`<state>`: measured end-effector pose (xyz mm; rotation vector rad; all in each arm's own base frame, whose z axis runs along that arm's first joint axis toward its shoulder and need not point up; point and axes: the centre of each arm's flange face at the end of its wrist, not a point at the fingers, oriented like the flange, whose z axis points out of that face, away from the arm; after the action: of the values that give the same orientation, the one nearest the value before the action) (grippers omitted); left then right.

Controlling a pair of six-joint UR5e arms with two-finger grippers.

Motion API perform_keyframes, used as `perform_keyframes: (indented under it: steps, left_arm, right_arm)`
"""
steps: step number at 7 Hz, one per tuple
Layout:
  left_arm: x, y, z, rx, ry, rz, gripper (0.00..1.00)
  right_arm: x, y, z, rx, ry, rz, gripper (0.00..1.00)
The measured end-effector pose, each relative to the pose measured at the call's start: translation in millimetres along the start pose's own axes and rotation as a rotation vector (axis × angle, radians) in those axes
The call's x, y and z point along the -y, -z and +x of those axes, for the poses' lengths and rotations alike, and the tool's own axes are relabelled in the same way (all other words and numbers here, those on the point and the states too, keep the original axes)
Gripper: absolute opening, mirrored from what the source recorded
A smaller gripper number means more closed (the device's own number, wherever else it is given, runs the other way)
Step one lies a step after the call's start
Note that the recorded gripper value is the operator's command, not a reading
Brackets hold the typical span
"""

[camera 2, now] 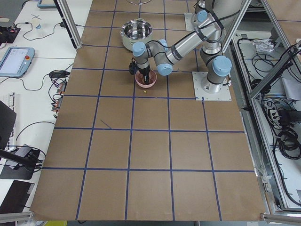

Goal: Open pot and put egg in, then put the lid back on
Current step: 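Lower the left gripper into the pink bowl and grasp the brown egg, then carry the egg with the left gripper over the open pot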

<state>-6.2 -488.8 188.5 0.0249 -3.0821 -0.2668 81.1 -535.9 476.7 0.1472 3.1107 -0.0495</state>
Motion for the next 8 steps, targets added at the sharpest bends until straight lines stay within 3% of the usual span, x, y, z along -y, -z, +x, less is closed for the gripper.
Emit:
perform_keyframes:
  steps: [3, 5, 8]
  left_arm:
    - [0, 1, 0, 0.000, 0.000, 0.002, 0.28]
    - [1, 5, 0, 0.003, 0.000, 0.010, 0.22]
    - [9, 48, 24, 0.034, -0.035, 0.073, 0.18]
  right_arm:
    - [-2, 0, 0, -0.001, 0.000, -0.001, 0.20]
    - [-4, -2, 0, 0.001, -0.001, -0.005, 0.17]
    - [-7, 0, -1, 0.006, -0.006, -0.002, 0.17]
